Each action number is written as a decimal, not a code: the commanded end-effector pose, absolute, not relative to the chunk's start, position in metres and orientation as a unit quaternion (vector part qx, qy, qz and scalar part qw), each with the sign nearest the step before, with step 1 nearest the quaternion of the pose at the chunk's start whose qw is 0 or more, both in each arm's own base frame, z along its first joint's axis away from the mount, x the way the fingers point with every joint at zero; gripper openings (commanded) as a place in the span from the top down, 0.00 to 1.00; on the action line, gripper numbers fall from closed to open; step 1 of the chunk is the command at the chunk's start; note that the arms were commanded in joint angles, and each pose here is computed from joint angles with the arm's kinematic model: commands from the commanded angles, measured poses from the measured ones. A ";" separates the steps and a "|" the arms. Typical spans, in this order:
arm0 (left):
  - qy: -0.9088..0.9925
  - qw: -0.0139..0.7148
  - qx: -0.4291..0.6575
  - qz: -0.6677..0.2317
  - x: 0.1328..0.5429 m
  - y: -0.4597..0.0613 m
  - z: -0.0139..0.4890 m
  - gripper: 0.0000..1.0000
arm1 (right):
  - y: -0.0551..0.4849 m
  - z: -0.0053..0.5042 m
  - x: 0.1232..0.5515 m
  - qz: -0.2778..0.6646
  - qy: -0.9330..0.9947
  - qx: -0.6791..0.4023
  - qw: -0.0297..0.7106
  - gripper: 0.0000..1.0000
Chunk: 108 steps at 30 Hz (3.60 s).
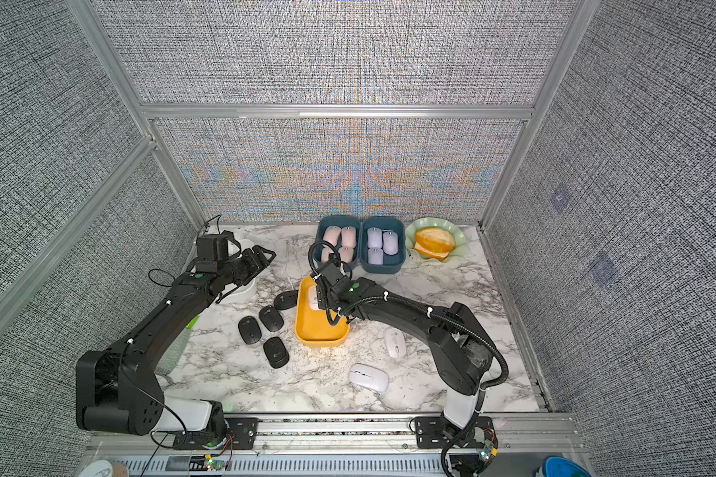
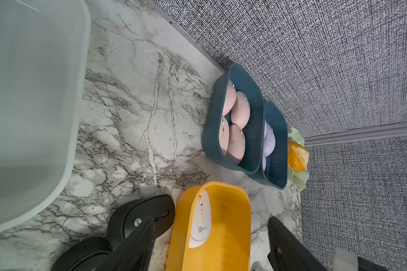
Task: Place the mice by color into the storage box
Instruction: Pick up the mouse from the center of the board.
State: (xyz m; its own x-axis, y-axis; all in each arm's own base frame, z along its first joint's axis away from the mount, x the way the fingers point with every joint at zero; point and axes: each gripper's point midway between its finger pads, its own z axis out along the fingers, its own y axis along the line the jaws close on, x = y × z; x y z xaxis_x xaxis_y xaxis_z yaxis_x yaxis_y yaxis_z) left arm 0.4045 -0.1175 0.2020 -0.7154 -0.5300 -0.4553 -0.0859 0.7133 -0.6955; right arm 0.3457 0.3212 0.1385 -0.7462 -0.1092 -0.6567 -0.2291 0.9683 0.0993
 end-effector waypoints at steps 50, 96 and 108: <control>0.873 0.296 -0.109 -0.371 0.397 -0.170 0.196 0.23 | 0.212 0.061 0.143 -0.020 0.950 -0.253 0.182 0.22; 0.876 0.297 -0.105 -0.366 0.396 -0.171 0.199 0.23 | 0.228 0.034 0.172 0.035 0.967 -0.181 0.175 0.37; 0.874 0.324 -0.106 -0.346 0.397 -0.162 0.210 0.23 | 0.222 0.061 0.188 0.019 0.961 -0.172 0.215 0.40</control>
State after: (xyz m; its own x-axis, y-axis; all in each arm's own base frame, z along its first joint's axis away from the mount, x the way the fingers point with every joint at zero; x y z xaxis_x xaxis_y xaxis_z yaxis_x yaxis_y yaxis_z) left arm 0.3930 -0.1673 0.2031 -0.7911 -0.4115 -0.4526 0.0264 0.7162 -0.6974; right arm 0.1828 0.2299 0.0570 -0.8530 -0.3240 -0.4091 -0.3569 0.9341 0.0043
